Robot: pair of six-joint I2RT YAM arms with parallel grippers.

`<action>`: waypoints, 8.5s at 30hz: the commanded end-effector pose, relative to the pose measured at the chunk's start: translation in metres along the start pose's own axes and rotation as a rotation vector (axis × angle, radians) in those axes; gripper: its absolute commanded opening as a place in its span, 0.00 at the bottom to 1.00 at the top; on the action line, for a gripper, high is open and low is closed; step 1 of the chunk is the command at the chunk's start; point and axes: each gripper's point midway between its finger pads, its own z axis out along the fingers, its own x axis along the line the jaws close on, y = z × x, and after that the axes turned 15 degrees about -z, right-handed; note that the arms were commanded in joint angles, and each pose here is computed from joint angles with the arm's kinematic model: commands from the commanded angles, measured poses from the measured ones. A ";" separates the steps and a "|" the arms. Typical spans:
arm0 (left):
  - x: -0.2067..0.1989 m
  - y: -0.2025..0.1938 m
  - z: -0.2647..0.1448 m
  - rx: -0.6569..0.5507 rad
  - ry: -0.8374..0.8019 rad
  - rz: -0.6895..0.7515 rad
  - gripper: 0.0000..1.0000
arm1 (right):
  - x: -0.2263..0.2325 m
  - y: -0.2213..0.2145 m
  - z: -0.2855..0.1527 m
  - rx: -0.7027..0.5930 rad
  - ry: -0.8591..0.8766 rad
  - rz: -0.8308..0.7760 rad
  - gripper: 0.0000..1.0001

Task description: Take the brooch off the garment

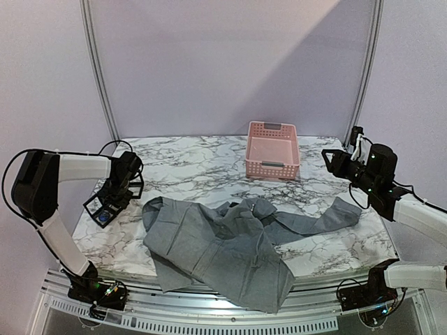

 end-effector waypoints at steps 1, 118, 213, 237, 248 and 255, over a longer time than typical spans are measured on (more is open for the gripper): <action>-0.008 0.011 -0.008 -0.036 -0.044 -0.009 0.22 | -0.003 -0.004 -0.002 0.003 -0.010 0.011 0.53; -0.304 -0.055 -0.347 -0.308 -1.432 0.445 0.91 | 0.006 -0.194 -0.060 0.978 -0.494 0.245 0.44; -0.296 -0.041 -0.342 -0.285 -1.454 0.489 0.00 | -0.111 -0.088 0.024 0.682 -0.706 0.079 0.00; -0.300 -0.033 -0.337 -0.194 -1.563 0.426 0.00 | 0.161 -0.059 0.019 0.560 0.518 -0.059 0.57; -0.302 -0.031 -0.330 -0.162 -1.556 0.398 0.00 | 0.232 -0.112 0.000 0.704 0.673 -0.037 0.54; -0.302 -0.032 -0.331 -0.161 -1.564 0.398 0.00 | 0.232 -0.124 0.014 0.712 0.628 -0.037 0.39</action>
